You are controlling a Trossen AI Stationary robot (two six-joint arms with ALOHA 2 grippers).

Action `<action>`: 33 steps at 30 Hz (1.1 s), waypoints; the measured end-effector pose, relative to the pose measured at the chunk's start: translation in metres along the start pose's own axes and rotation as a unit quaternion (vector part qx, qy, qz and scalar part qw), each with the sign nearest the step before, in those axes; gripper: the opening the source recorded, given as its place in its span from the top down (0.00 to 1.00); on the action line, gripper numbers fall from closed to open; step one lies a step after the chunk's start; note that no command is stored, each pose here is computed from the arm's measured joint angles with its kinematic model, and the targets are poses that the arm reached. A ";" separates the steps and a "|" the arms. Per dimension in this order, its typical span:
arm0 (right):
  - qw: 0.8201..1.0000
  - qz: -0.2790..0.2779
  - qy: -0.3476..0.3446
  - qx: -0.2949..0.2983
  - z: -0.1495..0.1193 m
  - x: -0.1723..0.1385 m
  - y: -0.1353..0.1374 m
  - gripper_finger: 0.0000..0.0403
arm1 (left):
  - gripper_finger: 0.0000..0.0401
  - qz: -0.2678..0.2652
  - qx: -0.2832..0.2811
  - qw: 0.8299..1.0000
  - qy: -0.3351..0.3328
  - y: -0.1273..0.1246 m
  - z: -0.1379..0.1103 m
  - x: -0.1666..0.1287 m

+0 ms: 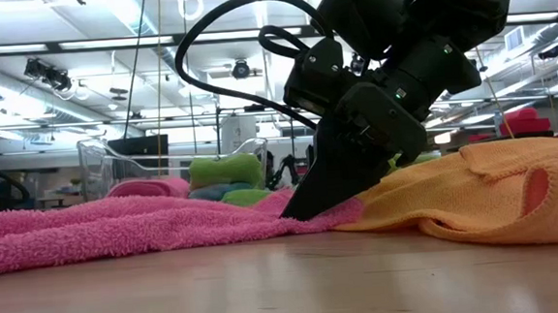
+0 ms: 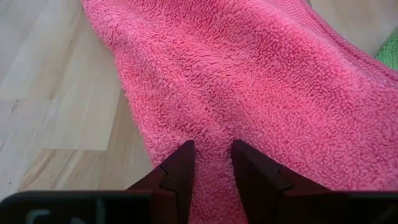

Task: Fold microfiber towels
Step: Fold the pink microfiber towel

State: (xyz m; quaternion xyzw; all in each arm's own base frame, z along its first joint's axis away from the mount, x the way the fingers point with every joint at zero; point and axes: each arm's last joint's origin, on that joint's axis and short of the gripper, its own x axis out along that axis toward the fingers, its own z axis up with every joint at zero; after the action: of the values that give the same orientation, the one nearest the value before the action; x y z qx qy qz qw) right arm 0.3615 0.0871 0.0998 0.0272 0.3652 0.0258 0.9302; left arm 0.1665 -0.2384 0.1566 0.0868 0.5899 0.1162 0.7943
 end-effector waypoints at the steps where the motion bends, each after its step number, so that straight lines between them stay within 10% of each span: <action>1: 1.000 0.000 0.000 0.000 0.000 0.000 0.000 0.71 | 0.77 0.002 0.015 1.000 0.000 0.001 -0.001 0.003; 8: 1.000 0.000 0.000 0.000 0.000 0.000 0.000 0.71 | 0.73 0.011 0.095 0.995 -0.010 0.008 0.001 0.020; 33: 1.000 0.000 -0.001 0.004 0.000 0.000 0.000 0.71 | 0.77 0.003 0.009 1.000 0.014 0.024 0.026 0.033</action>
State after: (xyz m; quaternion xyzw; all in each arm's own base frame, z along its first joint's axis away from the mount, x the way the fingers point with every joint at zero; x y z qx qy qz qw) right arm 0.3616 0.0871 0.0999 0.0310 0.3647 0.0247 0.9303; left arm 0.1984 -0.2064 0.1403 0.0936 0.6016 0.1146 0.7849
